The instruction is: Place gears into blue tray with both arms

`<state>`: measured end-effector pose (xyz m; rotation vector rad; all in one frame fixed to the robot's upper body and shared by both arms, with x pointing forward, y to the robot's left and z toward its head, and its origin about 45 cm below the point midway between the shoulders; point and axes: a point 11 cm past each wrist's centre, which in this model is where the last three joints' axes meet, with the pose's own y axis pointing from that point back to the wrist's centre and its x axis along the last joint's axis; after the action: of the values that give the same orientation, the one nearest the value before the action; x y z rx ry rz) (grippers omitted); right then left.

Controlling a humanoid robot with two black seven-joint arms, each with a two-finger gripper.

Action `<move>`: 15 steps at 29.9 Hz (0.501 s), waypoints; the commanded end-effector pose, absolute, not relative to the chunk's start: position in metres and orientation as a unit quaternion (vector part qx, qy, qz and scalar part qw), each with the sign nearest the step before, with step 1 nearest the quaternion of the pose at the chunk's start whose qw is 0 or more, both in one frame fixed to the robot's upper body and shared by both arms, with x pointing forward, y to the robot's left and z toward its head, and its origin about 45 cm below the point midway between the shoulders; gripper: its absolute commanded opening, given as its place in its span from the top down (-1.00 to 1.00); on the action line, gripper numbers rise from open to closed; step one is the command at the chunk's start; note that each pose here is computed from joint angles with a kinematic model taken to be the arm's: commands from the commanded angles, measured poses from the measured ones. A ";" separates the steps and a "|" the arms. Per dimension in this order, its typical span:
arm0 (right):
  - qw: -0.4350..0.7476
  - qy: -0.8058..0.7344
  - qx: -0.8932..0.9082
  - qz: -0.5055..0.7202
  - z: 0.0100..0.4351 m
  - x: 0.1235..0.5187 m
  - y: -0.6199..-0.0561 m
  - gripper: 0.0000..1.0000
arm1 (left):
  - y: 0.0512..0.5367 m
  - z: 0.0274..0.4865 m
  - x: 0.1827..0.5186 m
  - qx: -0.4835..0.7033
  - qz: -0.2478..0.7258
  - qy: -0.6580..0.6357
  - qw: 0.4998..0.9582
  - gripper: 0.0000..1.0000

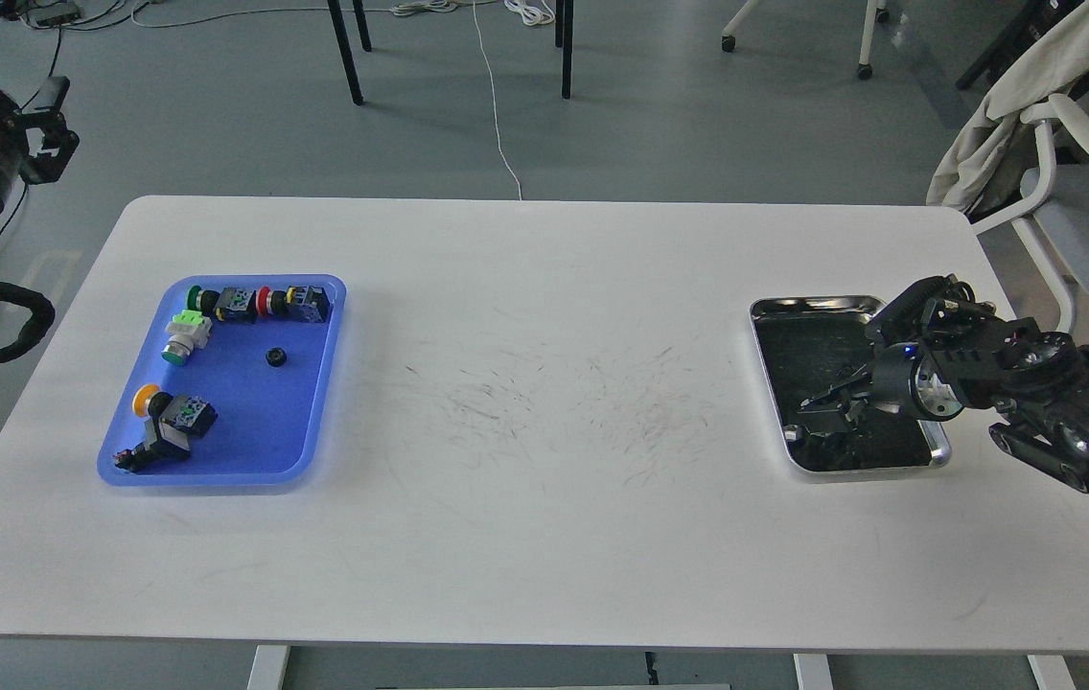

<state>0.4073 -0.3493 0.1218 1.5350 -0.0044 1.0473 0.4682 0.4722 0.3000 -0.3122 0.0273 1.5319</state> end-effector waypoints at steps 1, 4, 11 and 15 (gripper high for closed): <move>0.600 -0.005 0.659 0.452 0.130 0.412 -0.350 -0.88 | 0.473 0.300 0.468 -0.140 0.690 0.012 0.710 -0.97; 0.604 -0.007 0.655 0.453 0.139 0.418 -0.352 -0.88 | 0.473 0.300 0.468 -0.140 0.690 0.012 0.710 -0.97; 0.614 -0.006 0.652 0.444 0.141 0.415 -0.367 -0.88 | 0.473 0.300 0.468 -0.140 0.690 0.012 0.710 -0.97; 0.621 -0.005 0.651 0.436 0.137 0.411 -0.375 -0.88 | 0.473 0.299 0.468 -0.139 0.691 0.012 0.710 -0.97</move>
<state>0.4137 -0.3688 0.1402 1.5031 -0.0137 1.0158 0.4680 0.4726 0.3001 -0.3103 0.0263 1.5322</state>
